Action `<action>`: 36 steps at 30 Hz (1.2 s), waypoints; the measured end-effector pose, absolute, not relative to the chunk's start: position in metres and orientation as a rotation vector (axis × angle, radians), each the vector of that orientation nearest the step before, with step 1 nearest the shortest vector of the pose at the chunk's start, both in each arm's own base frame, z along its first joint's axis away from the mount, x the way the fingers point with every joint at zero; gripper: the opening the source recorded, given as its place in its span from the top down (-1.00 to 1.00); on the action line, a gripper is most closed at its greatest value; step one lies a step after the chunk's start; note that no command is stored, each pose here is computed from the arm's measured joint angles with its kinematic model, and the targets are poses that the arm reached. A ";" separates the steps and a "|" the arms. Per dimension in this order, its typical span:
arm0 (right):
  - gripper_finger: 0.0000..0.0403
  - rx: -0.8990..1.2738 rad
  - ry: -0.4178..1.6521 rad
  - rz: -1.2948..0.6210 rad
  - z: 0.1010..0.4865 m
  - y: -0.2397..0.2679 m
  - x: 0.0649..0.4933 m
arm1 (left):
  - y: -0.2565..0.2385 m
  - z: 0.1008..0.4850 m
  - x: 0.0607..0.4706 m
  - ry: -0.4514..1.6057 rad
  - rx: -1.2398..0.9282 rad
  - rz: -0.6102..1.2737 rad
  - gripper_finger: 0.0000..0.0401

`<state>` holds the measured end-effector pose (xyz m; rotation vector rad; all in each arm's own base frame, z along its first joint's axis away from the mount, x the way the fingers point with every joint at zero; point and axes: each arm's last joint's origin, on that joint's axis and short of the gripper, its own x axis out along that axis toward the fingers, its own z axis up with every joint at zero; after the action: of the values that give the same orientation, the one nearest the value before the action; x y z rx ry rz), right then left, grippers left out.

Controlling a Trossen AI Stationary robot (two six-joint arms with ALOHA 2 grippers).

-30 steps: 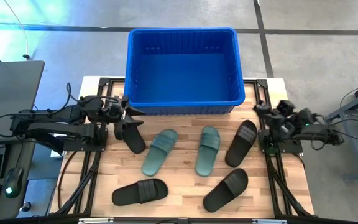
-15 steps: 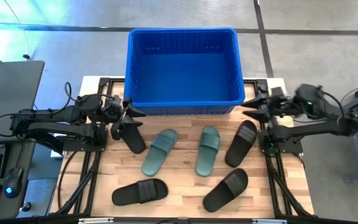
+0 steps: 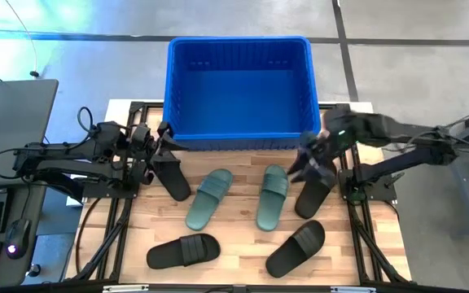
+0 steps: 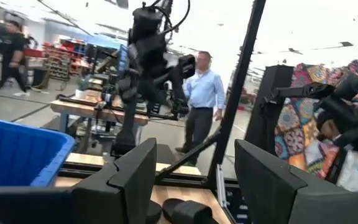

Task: Pick and place slides into bin
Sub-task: Put the top right black slide into the bin

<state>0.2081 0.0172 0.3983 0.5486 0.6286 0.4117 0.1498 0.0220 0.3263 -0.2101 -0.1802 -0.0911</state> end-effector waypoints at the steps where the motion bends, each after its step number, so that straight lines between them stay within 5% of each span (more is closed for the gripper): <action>1: 0.26 0.586 0.712 0.406 0.390 0.022 0.212 | 0.022 0.326 0.150 -0.180 -0.210 -0.094 0.00; 7: 0.26 0.727 1.312 0.223 0.325 0.054 0.215 | 0.022 0.326 0.150 -0.180 -0.210 -0.094 0.00; 13: 0.26 0.591 1.699 -0.033 0.276 0.071 0.208 | 0.022 0.326 0.150 -0.177 -0.211 -0.093 0.00; 26: 0.26 0.099 1.688 -0.661 0.228 0.062 0.226 | 0.022 0.326 0.150 -0.176 -0.210 -0.093 0.00; 36: 0.26 0.051 1.829 -0.771 0.206 0.064 0.229 | 0.022 0.324 0.150 -0.152 -0.218 -0.103 0.00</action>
<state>0.2293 0.0640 0.2062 0.0507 1.8293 -0.7710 0.1501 0.0217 0.3238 -0.2177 -0.1521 -0.1032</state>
